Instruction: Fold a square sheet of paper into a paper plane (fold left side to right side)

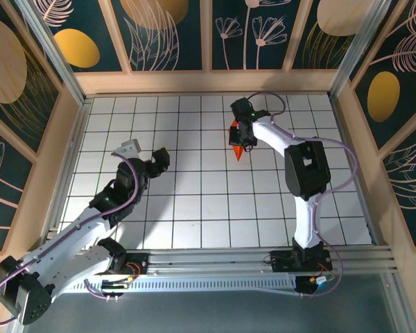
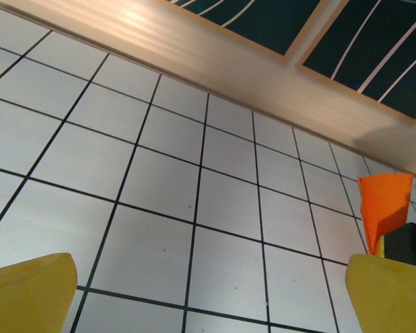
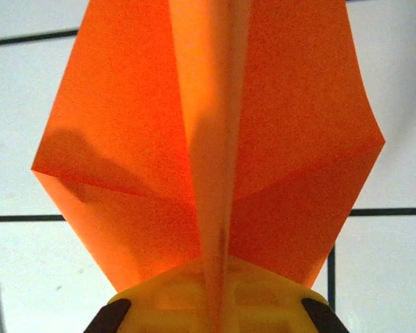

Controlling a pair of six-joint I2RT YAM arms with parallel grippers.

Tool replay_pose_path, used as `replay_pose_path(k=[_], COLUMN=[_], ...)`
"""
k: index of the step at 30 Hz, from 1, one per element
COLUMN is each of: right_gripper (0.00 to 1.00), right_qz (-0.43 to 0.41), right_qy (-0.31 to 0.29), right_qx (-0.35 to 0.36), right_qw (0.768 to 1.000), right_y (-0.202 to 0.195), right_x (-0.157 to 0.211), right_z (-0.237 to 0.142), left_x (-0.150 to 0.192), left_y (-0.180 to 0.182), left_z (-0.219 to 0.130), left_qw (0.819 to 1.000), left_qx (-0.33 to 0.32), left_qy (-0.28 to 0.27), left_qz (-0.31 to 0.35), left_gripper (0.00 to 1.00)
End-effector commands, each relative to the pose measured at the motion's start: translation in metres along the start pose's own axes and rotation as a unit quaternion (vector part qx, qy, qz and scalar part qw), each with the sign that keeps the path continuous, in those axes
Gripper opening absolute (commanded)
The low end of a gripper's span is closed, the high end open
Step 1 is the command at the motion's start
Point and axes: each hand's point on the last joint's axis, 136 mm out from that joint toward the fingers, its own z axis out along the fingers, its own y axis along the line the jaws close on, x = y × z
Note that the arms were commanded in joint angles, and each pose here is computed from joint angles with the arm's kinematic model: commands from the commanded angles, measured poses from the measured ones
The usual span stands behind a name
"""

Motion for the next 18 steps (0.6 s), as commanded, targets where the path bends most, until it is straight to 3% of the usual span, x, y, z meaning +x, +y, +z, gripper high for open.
replay_pose_path(k=[1,18], right_gripper=[0.0,0.01], right_qz=[-0.009,-0.018], right_qy=[0.001,0.036], right_qx=[0.006,0.029], right_qw=[1.0,0.999], right_y=[0.0,-0.005], right_x=[-0.008,0.004], right_z=[0.006,0.05], left_x=[0.008,0.017], left_y=[0.013,0.011], left_z=[0.002,0.012], left_qw=[1.0,0.999], left_qx=[-0.025,-0.028], left_qy=[0.008,0.024], left_qz=[0.018,0.026], left_gripper=[0.99,0.99])
